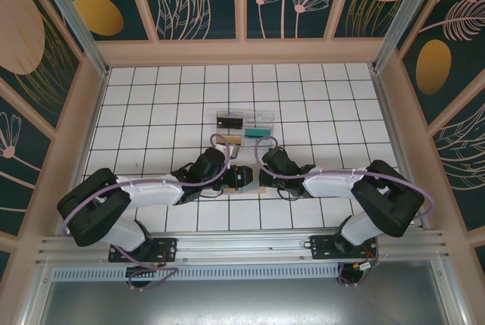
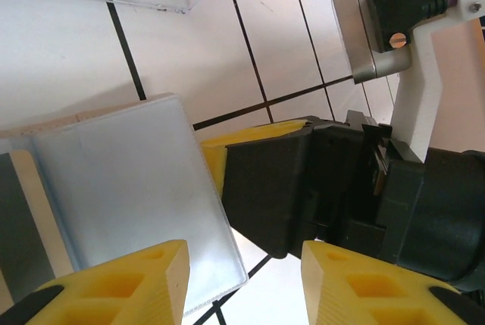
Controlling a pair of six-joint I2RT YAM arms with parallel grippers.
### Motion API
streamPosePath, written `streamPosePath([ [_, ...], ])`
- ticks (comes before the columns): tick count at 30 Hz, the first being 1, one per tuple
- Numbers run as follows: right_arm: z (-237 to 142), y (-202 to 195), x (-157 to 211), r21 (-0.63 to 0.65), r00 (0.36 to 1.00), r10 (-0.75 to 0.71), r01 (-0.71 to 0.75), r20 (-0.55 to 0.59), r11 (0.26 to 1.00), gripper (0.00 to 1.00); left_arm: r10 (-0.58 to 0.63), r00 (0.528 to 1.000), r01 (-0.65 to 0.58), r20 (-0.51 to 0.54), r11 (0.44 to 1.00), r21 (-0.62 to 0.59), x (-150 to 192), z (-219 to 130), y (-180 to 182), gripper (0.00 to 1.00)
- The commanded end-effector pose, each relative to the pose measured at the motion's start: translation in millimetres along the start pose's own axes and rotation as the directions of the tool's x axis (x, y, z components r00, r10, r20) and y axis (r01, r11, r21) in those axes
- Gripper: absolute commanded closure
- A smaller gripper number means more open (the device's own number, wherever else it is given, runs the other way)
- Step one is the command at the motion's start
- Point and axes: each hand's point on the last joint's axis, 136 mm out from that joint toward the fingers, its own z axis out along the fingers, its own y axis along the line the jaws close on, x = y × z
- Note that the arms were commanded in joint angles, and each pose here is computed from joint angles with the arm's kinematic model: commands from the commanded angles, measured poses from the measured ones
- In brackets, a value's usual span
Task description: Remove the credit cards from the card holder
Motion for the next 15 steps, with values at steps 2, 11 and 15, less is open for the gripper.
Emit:
streamPosePath([
  [2,-7.4,-1.3,-4.3,0.005,1.000,0.013,-0.013,0.016,1.000,0.87,0.027,0.998,-0.022,0.057,0.995,-0.095,-9.2,-14.3,12.3,0.58],
  [11,-36.0,19.5,-28.8,-0.065,0.996,-0.003,0.009,0.090,0.998,0.70,0.064,0.991,-0.021,0.118,0.942,-0.335,-23.6,-41.7,64.1,0.74],
  [15,-39.5,44.4,-31.4,-0.139,0.997,-0.015,0.027,0.081,0.990,0.72,0.055,0.994,-0.017,0.099,0.938,-0.345,-21.2,-36.9,76.0,0.78],
])
